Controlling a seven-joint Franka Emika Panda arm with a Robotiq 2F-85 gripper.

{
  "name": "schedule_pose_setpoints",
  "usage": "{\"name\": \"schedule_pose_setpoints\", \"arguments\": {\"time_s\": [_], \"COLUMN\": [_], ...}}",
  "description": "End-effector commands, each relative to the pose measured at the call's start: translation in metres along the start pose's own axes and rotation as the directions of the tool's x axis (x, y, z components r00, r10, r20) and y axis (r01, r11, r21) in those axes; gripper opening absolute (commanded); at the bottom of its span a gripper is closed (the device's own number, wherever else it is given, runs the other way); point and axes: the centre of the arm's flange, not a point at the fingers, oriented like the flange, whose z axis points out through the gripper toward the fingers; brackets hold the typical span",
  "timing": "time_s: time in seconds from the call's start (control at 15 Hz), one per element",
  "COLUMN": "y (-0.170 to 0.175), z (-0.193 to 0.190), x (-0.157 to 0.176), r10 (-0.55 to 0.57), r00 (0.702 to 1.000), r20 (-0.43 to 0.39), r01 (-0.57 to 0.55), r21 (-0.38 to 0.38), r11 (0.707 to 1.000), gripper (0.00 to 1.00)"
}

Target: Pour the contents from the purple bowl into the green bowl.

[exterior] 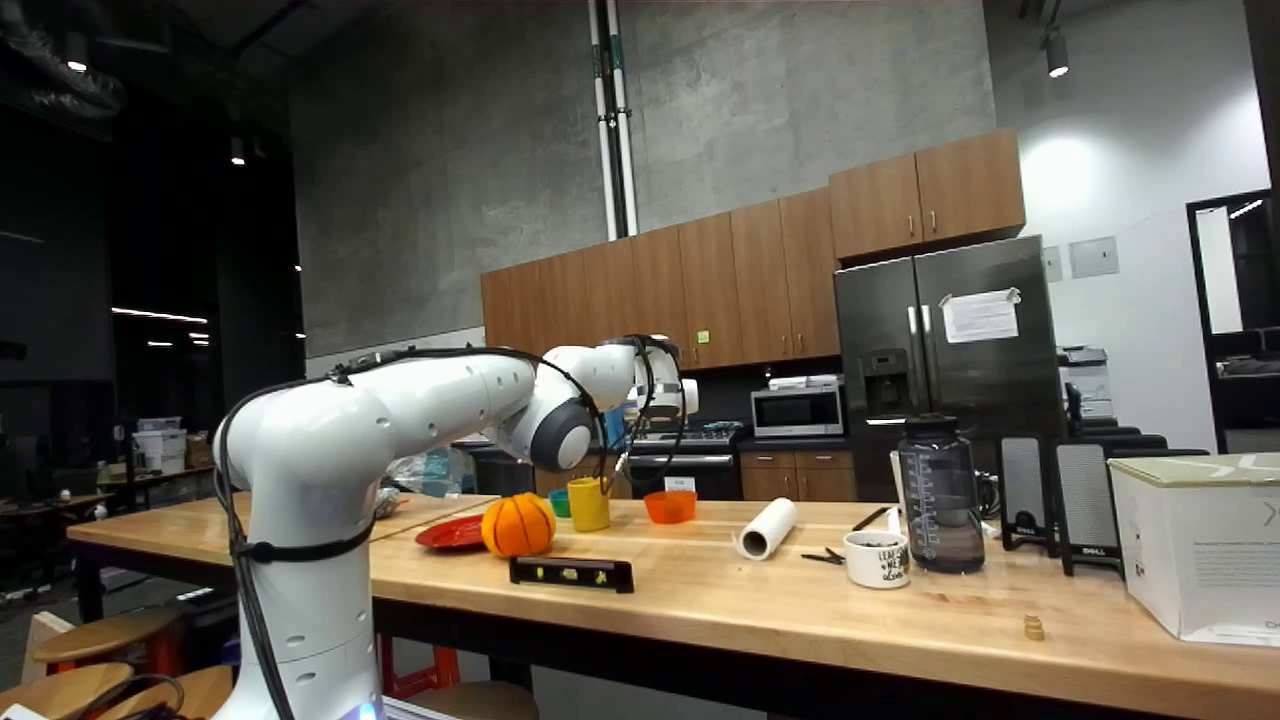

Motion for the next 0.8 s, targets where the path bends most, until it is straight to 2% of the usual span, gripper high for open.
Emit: {"name": "schedule_pose_setpoints", "arguments": {"time_s": [0.0,0.33,0.4,0.47,0.53,0.73], "y": [-0.0207,-0.0204,-0.0189,-0.021,-0.0216,-0.0221], "z": [0.0188,0.0211,0.0196,0.0191,0.0191,0.0208], "x": [-0.07,-0.0722,-0.0713,-0.0722,-0.0709,-0.0675], "r10": [-0.012,-0.014,0.018,-0.036,0.005,0.026], "r00": [1.0,0.999,1.0,0.998,1.0,1.0], "r20": [0.005,0.031,0.016,0.042,0.03,0.0], "r01": [0.012,0.015,-0.018,0.037,-0.004,-0.026], "r21": [-0.001,-0.025,-0.02,-0.028,-0.016,-0.021], "r11": [1.0,1.0,1.0,0.999,1.0,0.999], "gripper": [0.01,0.01,0.01,0.01,0.01,0.01]}}
